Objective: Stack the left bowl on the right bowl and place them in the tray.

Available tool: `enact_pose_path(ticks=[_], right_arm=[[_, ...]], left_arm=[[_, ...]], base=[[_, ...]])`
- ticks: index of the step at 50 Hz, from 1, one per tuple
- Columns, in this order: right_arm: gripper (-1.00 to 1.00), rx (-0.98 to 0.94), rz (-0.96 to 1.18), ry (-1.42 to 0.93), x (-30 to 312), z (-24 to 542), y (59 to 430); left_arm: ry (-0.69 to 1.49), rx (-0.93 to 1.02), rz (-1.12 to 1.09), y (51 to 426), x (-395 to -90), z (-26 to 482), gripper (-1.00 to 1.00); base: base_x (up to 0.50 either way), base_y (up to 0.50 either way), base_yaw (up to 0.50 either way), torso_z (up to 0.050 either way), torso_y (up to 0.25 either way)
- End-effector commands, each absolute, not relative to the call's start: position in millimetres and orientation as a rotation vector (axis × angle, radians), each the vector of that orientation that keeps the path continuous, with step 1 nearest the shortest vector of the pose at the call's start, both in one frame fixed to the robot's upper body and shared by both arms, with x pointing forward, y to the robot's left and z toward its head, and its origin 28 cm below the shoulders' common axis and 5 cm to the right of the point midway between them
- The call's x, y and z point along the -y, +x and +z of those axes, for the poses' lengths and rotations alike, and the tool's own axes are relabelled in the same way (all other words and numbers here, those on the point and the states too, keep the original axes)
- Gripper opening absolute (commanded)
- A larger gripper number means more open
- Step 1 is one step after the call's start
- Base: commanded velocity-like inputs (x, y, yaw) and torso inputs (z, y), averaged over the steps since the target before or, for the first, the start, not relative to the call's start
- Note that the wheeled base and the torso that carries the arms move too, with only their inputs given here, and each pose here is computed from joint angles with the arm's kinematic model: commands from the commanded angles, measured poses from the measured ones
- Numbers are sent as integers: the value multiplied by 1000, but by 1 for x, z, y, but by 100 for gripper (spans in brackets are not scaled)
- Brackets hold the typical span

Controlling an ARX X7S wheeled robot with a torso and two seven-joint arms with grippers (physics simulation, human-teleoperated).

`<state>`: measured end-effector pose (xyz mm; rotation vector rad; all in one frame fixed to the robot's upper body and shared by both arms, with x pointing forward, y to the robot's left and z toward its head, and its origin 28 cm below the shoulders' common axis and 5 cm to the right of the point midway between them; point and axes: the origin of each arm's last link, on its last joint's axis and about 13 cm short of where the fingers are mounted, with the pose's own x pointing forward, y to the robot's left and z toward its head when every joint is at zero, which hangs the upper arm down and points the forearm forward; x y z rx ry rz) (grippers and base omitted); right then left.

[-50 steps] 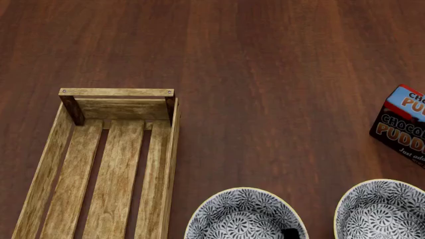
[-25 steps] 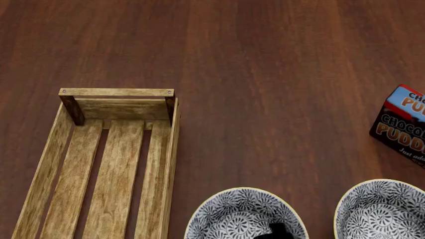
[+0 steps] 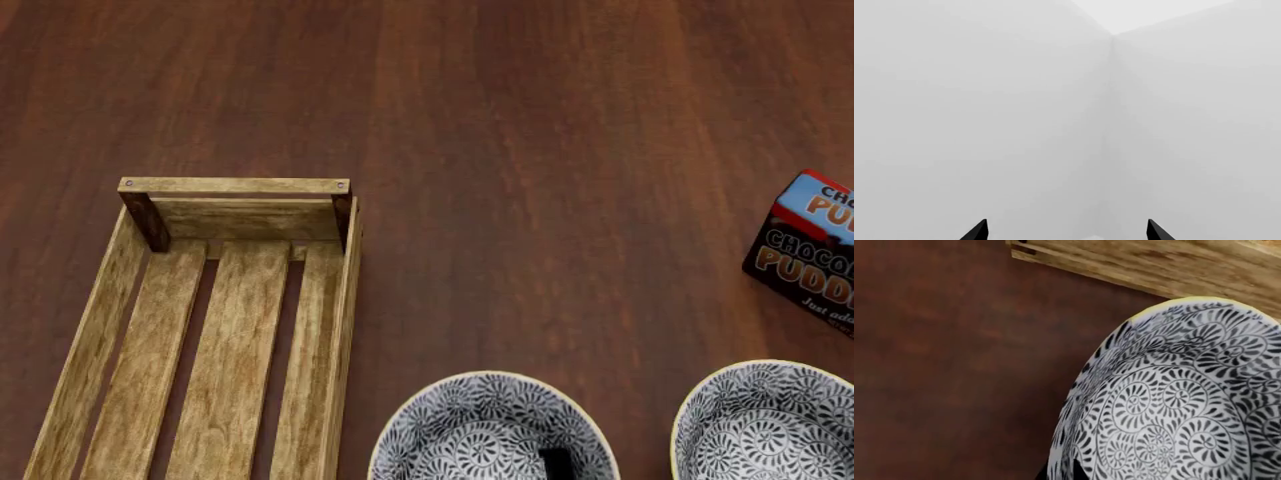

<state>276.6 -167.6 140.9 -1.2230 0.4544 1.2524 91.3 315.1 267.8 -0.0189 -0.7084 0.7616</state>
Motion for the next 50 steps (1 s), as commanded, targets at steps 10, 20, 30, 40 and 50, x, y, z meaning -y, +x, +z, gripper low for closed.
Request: enact_pose_path(ticks=[10,20,30,40,50], right_arm=[[-100,-364,1222,-1219,172,165,269],[-100,-276,1151,-1206,178,191,269],[-100,-237,1118,-1206,175,204,273],[-100,-164,1078,-1235,173,230,277],[-100,-56,974,-1251,178,279,279]], left_arm=[[-23,717,755,92,-315,270,100],[-28,717,755,91,-315,268,100],[-31,717,751,92,-314,269,100],[-32,720,754,91,-315,269,100],[-36,726,750,91,-315,270,100]], base=[[0,0,0,0,0],[0,0,0,0,0],[0,0,0,0,0],[0,0,0,0,0],[0,0,0,0,0]])
